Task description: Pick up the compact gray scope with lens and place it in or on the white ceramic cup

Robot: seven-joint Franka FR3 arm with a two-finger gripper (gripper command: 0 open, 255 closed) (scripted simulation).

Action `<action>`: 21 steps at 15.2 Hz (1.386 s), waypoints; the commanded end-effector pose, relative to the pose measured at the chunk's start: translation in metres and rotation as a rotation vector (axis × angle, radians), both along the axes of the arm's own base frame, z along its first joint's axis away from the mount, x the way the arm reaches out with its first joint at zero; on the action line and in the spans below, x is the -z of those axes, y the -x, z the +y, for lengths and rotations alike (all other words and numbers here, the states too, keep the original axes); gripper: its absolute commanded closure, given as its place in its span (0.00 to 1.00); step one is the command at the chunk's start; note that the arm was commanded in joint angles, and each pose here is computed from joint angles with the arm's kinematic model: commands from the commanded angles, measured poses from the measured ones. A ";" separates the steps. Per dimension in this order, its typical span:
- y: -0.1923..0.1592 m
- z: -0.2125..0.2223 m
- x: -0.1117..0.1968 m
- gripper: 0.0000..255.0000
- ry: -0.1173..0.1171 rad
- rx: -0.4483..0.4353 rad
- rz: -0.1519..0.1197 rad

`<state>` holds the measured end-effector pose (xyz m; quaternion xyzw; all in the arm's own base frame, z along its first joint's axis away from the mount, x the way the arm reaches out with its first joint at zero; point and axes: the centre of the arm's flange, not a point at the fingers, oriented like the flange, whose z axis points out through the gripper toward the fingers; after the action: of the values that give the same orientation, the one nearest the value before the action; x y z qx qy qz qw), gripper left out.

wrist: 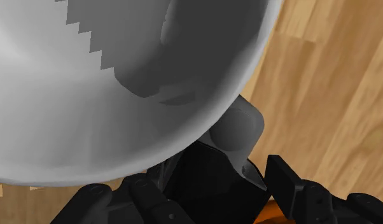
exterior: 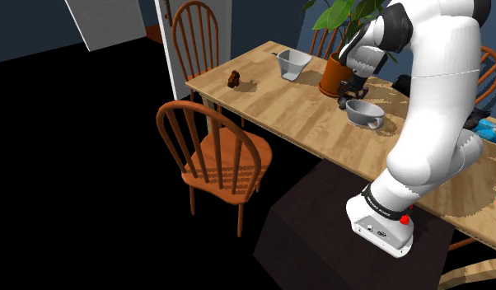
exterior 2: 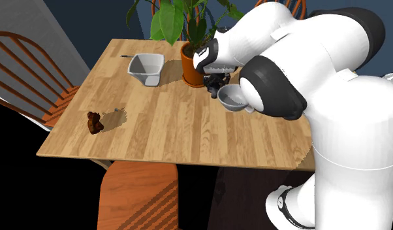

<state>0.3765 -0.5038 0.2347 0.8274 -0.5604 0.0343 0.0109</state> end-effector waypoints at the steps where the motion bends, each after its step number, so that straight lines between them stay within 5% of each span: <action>1: 0.002 0.008 0.011 1.00 -0.051 0.000 0.023; 6: 0.004 0.006 0.009 1.00 -0.051 0.000 0.023; 21: 0.004 0.006 -0.070 1.00 -0.051 0.000 0.023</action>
<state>0.3726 -0.4976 0.2989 0.8278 -0.5609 0.0105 -0.0037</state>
